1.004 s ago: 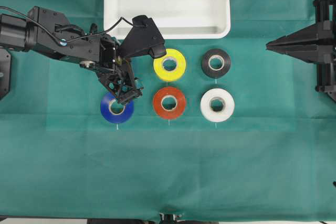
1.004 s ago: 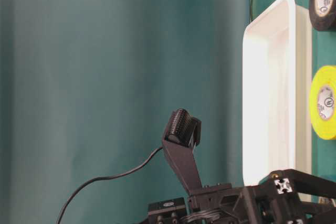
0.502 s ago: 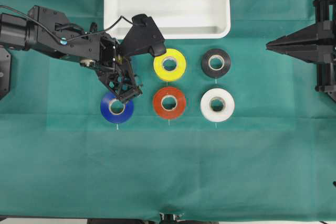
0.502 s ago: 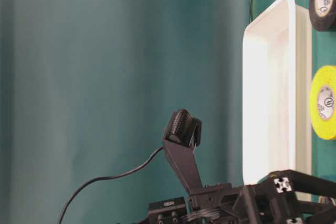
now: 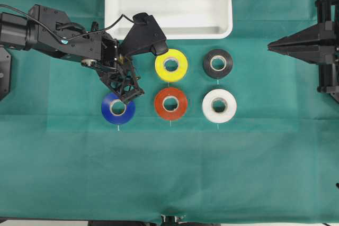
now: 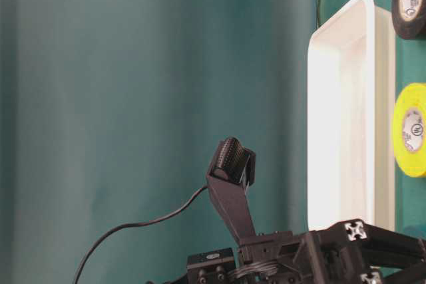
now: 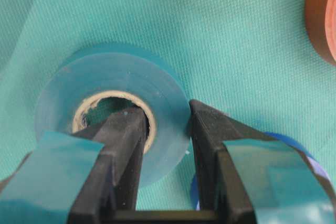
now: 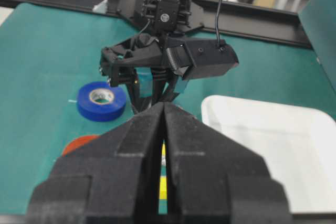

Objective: Place the tape from the fixed location into the white case.
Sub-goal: 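Close the left gripper on the teal roll's inner rim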

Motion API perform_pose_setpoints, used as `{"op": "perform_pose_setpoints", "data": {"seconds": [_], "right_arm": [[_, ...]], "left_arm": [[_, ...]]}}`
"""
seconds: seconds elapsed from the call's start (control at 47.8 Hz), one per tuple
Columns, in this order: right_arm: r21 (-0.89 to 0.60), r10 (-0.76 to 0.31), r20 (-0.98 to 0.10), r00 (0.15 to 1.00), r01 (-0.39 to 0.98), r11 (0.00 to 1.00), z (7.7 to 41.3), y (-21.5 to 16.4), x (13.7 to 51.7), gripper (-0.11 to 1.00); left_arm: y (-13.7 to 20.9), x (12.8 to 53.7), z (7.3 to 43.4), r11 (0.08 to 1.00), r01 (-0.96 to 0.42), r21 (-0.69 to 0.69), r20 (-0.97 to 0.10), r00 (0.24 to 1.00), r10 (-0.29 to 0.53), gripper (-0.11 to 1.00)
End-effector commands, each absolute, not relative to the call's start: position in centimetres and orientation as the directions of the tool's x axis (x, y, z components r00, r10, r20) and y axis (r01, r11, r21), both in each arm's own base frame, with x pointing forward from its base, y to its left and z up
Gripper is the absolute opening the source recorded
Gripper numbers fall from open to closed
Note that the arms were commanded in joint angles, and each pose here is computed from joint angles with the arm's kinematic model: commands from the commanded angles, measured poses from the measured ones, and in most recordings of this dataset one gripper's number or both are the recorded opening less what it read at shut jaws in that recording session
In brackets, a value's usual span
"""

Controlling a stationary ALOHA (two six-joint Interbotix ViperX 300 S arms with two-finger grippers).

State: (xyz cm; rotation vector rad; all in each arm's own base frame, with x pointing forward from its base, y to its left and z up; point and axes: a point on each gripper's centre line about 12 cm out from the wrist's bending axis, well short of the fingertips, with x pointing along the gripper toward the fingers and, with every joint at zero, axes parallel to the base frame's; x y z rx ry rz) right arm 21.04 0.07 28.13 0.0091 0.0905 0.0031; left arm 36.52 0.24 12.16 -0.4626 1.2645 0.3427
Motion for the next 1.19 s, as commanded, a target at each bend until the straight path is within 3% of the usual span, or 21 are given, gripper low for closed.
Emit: {"op": "perform_pose_setpoints", "data": {"seconds": [0.0, 0.753, 1.171], "right_arm": [[0.009, 0.003, -0.064, 0.998, -0.003, 1.000, 29.2, 0.1, 21.3, 0.00], [0.008, 0.003, -0.064, 0.998, -0.003, 1.000, 29.2, 0.1, 21.3, 0.00], [0.005, 0.003, -0.069, 0.998, -0.003, 1.000, 29.2, 0.1, 21.3, 0.00]], "left_arm": [[0.2, 37.2, 13.3, 0.864, -0.478, -0.157, -0.951, 0.308, -0.003, 0.22], [0.3, 37.2, 15.7, 0.869, -0.468, -0.162, -0.945, 0.327, 0.000, 0.22], [0.3, 36.7, 20.2, 0.883, -0.443, -0.156, -0.942, 0.337, 0.003, 0.22]]}}
